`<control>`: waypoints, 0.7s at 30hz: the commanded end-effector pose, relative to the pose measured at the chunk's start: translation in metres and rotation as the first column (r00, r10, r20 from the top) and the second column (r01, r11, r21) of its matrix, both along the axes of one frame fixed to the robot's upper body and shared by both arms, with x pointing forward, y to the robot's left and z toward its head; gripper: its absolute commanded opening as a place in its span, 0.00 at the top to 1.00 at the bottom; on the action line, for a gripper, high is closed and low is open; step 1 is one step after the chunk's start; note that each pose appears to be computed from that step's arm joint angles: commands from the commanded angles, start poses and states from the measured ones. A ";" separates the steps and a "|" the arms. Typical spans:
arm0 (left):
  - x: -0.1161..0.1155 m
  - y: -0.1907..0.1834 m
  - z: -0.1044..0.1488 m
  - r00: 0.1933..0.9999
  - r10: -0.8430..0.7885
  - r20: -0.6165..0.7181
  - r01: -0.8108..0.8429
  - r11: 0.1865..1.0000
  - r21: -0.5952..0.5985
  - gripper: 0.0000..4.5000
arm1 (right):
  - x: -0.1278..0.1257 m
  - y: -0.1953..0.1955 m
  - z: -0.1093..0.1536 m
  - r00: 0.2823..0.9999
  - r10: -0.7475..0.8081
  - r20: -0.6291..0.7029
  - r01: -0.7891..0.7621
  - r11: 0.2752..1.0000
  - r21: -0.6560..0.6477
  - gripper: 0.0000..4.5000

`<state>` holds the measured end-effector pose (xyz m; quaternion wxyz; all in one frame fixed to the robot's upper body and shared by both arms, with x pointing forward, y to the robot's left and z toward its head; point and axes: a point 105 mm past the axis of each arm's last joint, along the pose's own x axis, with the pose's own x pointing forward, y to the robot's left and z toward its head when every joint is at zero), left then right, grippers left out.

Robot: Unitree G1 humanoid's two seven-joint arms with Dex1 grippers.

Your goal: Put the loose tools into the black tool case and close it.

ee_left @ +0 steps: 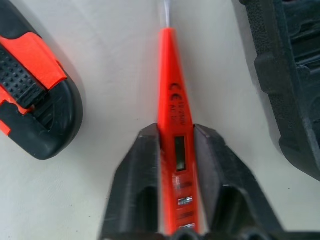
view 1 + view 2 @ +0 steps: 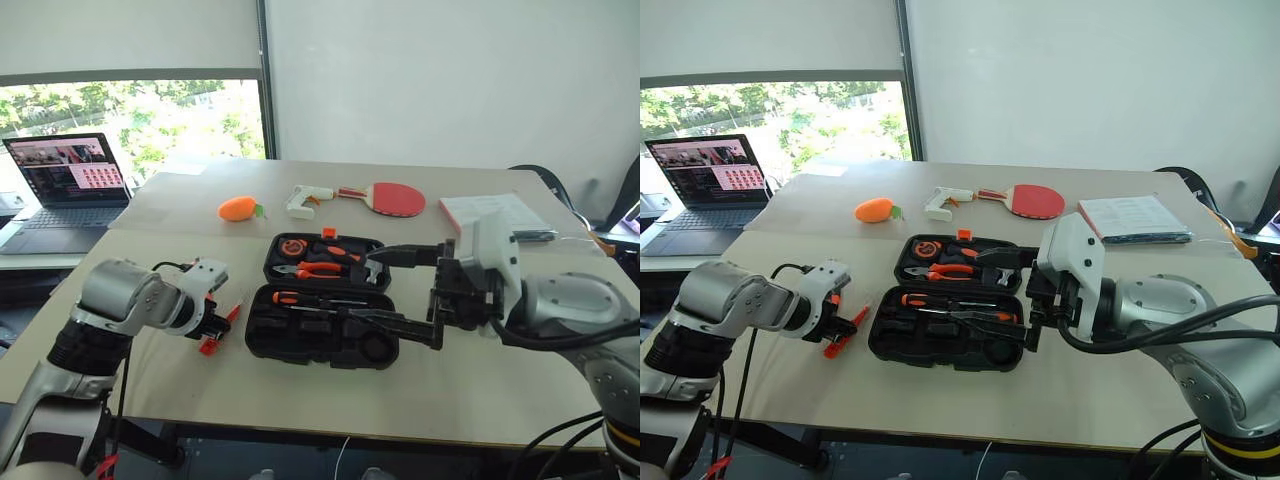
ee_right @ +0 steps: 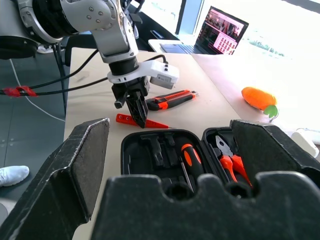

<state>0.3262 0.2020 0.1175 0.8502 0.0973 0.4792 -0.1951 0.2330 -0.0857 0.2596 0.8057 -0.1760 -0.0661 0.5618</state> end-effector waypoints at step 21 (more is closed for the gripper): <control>0.023 0.017 0.068 0.879 -0.444 0.173 0.446 0.895 0.030 0.90 | -0.020 -0.021 -0.027 0.994 0.018 -0.104 -0.033 0.990 -0.141 0.00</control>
